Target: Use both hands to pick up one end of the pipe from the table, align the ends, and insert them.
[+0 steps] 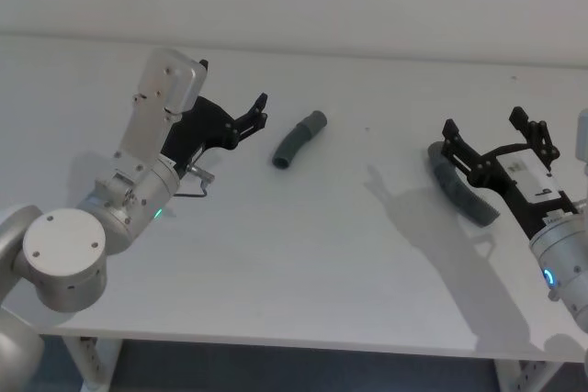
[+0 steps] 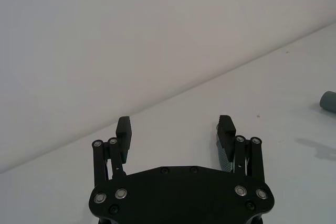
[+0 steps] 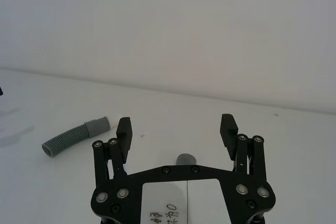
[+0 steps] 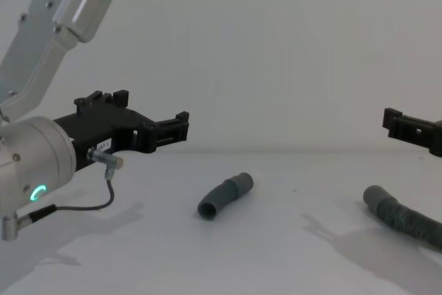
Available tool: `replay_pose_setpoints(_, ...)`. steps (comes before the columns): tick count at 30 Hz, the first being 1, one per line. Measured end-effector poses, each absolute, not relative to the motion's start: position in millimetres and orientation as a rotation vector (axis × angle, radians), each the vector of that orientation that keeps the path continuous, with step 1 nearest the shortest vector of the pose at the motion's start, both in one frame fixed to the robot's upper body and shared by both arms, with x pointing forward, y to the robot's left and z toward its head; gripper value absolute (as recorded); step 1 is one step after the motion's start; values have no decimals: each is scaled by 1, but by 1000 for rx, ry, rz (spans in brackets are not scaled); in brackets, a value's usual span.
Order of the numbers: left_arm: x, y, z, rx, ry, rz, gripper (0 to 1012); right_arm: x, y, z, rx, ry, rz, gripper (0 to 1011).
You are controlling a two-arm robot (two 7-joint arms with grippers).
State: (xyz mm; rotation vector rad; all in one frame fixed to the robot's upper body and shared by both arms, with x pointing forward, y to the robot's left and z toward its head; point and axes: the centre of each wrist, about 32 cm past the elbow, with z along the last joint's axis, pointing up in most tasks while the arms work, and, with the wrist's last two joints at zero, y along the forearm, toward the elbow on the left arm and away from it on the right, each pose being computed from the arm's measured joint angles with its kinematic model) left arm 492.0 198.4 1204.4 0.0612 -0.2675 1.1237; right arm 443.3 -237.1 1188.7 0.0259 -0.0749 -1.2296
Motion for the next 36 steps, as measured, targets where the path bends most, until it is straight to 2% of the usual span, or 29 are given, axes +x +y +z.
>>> replay_pose_setpoints(36,492,198,1204,61,-268,1124,1001,443,-237,1189,26,-75,-1229,1001)
